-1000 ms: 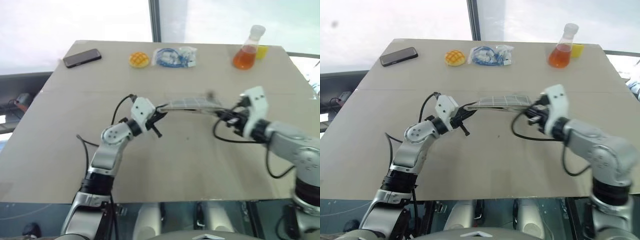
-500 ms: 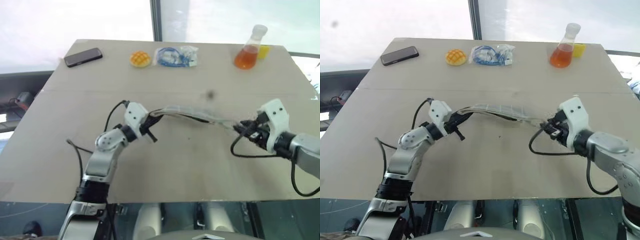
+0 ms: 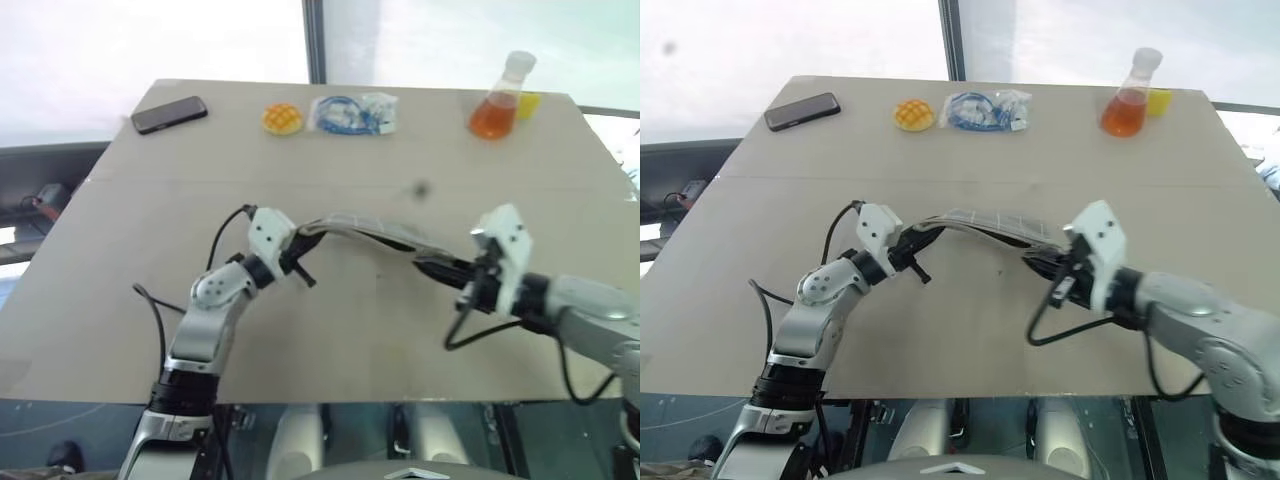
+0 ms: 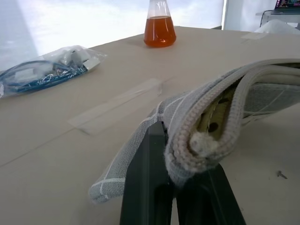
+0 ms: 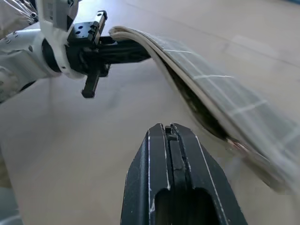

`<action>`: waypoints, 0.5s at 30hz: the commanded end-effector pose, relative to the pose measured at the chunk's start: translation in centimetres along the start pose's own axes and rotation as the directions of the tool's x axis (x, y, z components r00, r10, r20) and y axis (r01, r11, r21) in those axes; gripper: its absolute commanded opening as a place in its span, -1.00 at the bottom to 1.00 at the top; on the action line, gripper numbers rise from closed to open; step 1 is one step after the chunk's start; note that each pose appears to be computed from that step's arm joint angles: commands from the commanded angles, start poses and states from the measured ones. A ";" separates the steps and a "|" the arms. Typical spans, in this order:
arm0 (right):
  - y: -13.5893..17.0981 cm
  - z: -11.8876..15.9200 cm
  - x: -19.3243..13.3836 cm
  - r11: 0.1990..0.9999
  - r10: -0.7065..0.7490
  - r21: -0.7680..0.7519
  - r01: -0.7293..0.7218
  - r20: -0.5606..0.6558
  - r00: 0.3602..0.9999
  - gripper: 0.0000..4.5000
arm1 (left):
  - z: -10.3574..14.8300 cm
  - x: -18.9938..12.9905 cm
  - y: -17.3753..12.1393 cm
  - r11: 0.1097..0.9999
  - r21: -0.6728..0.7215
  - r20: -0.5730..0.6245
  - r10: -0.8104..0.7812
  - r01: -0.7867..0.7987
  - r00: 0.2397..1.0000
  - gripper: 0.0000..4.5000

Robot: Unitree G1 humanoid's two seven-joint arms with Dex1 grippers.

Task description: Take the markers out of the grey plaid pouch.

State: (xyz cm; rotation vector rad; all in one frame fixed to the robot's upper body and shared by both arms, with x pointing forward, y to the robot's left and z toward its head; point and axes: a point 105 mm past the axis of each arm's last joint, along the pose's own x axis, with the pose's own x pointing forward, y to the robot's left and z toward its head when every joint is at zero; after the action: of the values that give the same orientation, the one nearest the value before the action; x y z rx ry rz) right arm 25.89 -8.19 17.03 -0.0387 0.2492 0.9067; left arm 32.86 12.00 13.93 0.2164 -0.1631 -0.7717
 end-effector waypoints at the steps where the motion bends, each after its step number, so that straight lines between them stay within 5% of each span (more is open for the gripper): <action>1: -1.0 0.2 1.5 0.998 -0.050 -0.022 0.051 0.015 0.999 -0.96 | 2.0 0.2 -0.4 0.999 0.037 0.066 0.007 -0.009 0.998 -1.00; 7: -1.4 0.1 3.2 0.999 -0.053 0.003 0.053 0.026 0.998 -0.96 | 2.4 0.1 -1.6 1.000 0.028 0.078 -0.012 0.010 0.997 -1.00; 15: -3.4 2.2 2.9 0.958 -0.122 0.277 0.075 0.156 0.980 -0.96 | 2.2 -0.1 -1.9 0.999 0.040 0.070 -0.021 0.019 0.997 -1.00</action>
State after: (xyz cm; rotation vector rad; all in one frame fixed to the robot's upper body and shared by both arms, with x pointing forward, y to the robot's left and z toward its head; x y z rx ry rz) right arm 30.05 -6.84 17.11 0.2111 0.2362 0.8125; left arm 31.81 11.27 13.95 0.1982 -0.1696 -0.7669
